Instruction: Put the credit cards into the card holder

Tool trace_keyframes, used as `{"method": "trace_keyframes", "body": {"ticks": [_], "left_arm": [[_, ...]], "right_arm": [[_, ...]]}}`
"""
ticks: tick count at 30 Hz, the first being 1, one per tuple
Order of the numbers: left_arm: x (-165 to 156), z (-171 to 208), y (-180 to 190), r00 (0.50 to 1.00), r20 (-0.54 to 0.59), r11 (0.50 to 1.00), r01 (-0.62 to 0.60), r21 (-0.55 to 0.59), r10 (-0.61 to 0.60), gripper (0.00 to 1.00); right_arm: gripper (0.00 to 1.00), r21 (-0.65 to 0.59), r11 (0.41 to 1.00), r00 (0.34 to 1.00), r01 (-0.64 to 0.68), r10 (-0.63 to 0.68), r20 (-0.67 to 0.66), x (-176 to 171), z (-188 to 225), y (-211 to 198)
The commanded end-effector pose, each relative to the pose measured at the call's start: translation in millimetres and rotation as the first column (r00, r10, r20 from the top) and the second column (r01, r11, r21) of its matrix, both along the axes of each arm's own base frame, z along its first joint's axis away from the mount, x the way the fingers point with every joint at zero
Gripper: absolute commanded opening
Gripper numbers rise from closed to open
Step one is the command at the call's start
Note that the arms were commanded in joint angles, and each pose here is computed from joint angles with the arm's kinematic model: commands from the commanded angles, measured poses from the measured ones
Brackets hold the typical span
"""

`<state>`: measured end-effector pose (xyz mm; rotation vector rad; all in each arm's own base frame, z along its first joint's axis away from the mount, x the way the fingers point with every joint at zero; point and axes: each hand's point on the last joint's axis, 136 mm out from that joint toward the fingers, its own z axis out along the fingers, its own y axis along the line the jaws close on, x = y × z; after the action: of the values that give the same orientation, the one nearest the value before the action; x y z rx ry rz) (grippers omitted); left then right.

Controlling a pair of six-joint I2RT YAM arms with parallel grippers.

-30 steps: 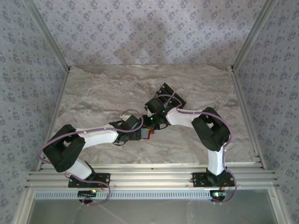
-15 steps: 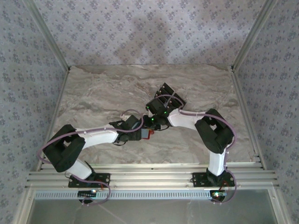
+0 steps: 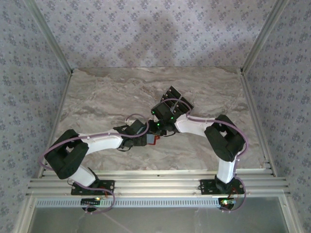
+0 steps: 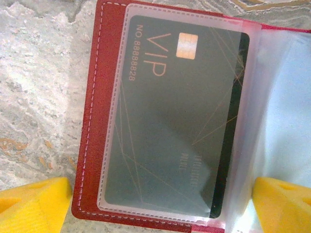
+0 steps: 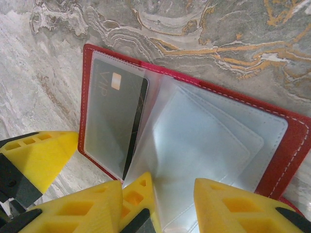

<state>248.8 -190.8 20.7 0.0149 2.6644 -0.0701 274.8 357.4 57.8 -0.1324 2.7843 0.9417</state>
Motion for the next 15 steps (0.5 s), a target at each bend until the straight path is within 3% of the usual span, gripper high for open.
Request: {"method": "trace_keyframes", "body": {"ticks": [1, 15], "left_arm": [[3, -3, 13, 0.999, 0.01, 0.999, -0.038, 0.03, 0.038, 0.96], [5, 1, 12, 0.999, 0.02, 0.999, -0.04, 0.02, 0.039, 0.96]], "right_arm": [[0.45, -0.054, 0.996, 0.99, -0.077, 0.07, -0.119, -41, -32, 1], [0.46, -0.013, 1.0, 0.986, 0.016, -0.018, -0.163, -27, -43, -8]]}}
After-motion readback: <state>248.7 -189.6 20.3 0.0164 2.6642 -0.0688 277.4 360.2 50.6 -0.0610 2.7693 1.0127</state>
